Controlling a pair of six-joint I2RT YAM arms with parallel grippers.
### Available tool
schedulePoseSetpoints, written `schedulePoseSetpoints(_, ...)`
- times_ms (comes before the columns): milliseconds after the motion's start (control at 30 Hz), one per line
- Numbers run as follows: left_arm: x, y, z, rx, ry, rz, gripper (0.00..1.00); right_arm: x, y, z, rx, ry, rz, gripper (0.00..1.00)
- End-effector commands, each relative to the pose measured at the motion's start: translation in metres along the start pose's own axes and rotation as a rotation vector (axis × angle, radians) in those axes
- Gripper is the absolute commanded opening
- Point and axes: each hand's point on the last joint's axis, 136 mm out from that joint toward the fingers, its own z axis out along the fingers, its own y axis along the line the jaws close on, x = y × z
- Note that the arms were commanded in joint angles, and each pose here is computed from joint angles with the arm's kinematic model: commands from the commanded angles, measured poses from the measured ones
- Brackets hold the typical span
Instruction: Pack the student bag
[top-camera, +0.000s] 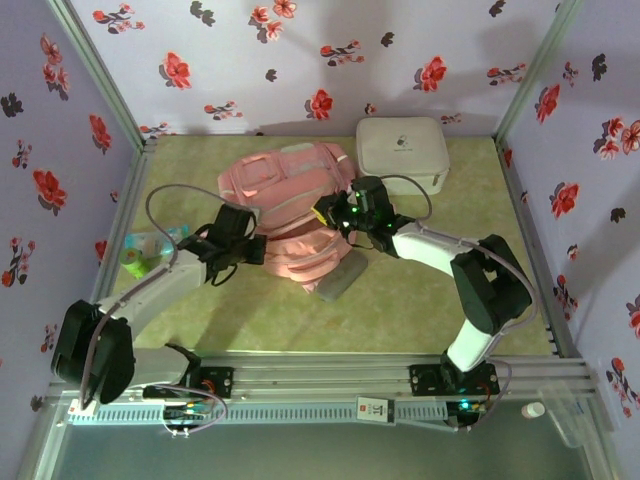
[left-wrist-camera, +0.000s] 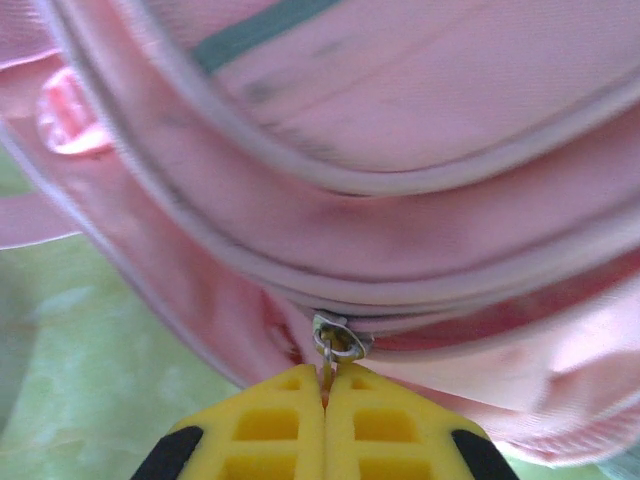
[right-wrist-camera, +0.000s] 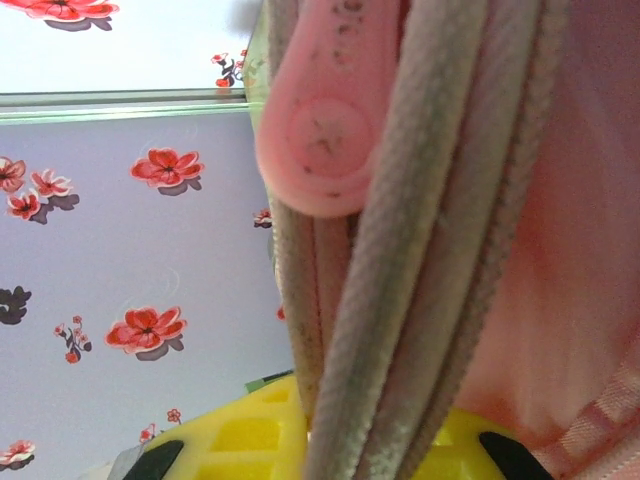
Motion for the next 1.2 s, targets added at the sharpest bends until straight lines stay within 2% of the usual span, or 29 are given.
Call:
schedulePoseSetpoints(0,-0.001,0.039,0.0,-0.114,-0.033,0.015,0.0,-0.033,0.033,-0.018,-0.063,-0.113,-0.061,0.09)
schedulePoseSetpoints(200,-0.036,0.071,0.005,-0.176,-0.124,0.093,0.0,-0.03,0.035,-0.019,-0.07,-0.084,-0.06,0.08)
schedulePoseSetpoints(467,-0.063,0.106,0.017,-0.251,-0.07,0.199,0.0,-0.024,0.036,-0.018,-0.073,-0.041,-0.076,0.09)
schedulePoseSetpoints(767,-0.088,0.119,0.033,-0.271,-0.044,0.311,0.0,-0.02,0.034,-0.015,-0.068,-0.011,-0.082,0.09)
schedulePoseSetpoints(900,-0.095,0.124,0.036,-0.278,-0.053,0.303,0.0,-0.019,0.031,-0.014,-0.06,-0.01,-0.085,0.1)
schedulePoseSetpoints(1000,-0.097,0.124,0.032,-0.28,-0.067,0.261,0.11,-0.019,0.029,-0.012,-0.046,-0.008,-0.096,0.14)
schedulePoseSetpoints(1033,-0.097,0.124,0.03,-0.282,-0.072,0.232,0.17,-0.019,0.028,-0.013,-0.039,-0.009,-0.103,0.17)
schedulePoseSetpoints(1167,-0.086,0.127,0.01,-0.307,-0.065,-0.018,0.55,-0.018,0.017,-0.011,0.034,0.007,-0.143,0.39)
